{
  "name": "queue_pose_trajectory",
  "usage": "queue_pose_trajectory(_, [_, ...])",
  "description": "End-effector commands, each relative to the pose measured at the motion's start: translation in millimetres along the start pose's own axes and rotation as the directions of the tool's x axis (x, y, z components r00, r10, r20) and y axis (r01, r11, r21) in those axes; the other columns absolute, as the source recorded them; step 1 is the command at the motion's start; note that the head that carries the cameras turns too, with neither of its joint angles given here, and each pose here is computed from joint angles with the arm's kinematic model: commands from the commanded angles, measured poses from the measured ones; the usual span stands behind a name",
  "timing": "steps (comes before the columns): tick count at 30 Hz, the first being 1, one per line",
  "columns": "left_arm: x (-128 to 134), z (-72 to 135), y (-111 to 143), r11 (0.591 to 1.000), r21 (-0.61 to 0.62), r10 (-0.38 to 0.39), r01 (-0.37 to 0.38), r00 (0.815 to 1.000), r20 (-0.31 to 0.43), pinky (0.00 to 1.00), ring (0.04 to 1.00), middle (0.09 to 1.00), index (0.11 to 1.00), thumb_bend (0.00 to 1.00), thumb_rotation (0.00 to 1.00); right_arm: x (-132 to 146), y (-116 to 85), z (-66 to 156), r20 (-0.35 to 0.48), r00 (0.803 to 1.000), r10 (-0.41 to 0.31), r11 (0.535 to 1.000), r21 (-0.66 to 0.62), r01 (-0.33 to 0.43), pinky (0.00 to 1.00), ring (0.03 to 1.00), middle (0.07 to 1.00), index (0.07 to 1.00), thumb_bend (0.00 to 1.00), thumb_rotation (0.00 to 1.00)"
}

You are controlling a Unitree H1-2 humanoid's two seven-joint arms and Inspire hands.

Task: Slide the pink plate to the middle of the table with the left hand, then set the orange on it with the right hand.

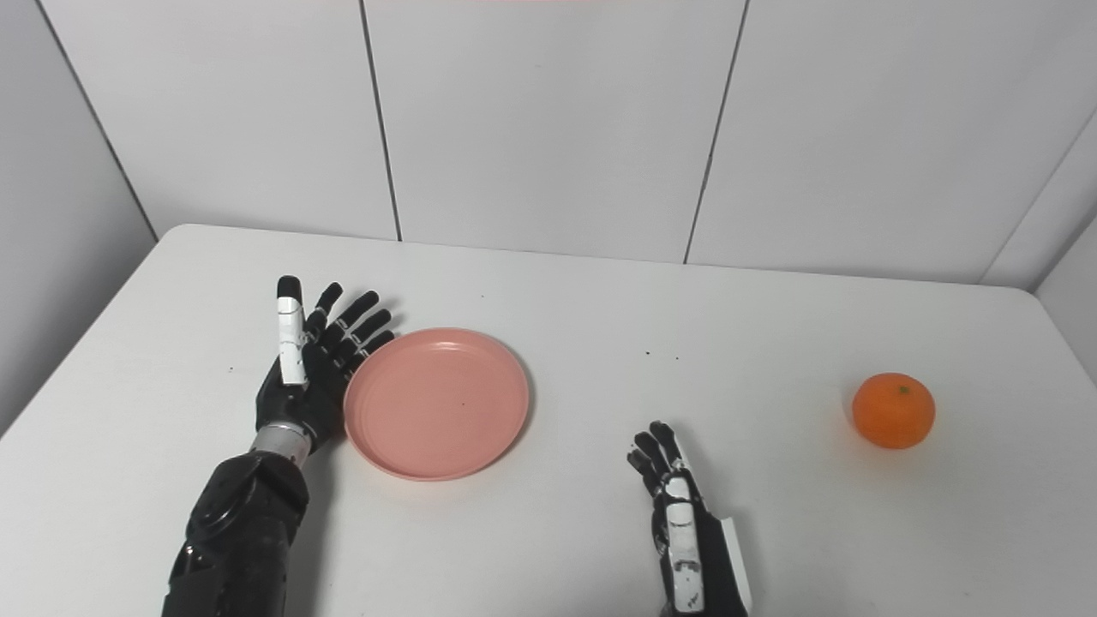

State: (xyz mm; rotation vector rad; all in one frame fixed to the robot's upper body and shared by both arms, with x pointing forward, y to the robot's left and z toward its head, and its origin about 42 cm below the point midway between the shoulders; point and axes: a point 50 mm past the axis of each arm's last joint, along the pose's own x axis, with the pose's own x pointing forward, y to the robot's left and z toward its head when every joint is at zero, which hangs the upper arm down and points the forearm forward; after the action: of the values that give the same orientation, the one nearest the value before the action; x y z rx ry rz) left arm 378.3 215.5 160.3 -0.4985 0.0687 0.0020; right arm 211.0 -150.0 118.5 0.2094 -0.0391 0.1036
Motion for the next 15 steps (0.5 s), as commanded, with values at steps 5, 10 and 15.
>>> queue_pose_trajectory(5, [1,2,-16,0.998,-0.001,-0.06,0.06,0.998,0.014,0.82,0.802,0.826,0.977,0.91,0.89,-32,14,-16,-0.082,0.996,-0.028,0.998,0.046,0.032,1.0,0.895,0.906,0.927,0.81,0.97])
queue_pose_trajectory(10, [-4,-8,-19,0.998,-0.026,-0.058,0.058,0.998,-0.019,0.8,0.79,0.833,0.969,0.93,0.87,-31,18,-16,-0.081,0.996,-0.027,0.999,0.045,0.031,1.0,0.91,0.919,0.934,0.82,0.97])
queue_pose_trajectory(15, [-8,-15,-21,0.998,-0.021,-0.064,0.063,0.998,-0.028,0.8,0.792,0.835,0.982,0.93,0.87,-31,22,-17,-0.083,0.996,-0.025,0.999,0.045,0.029,1.0,0.921,0.928,0.941,0.82,0.98])
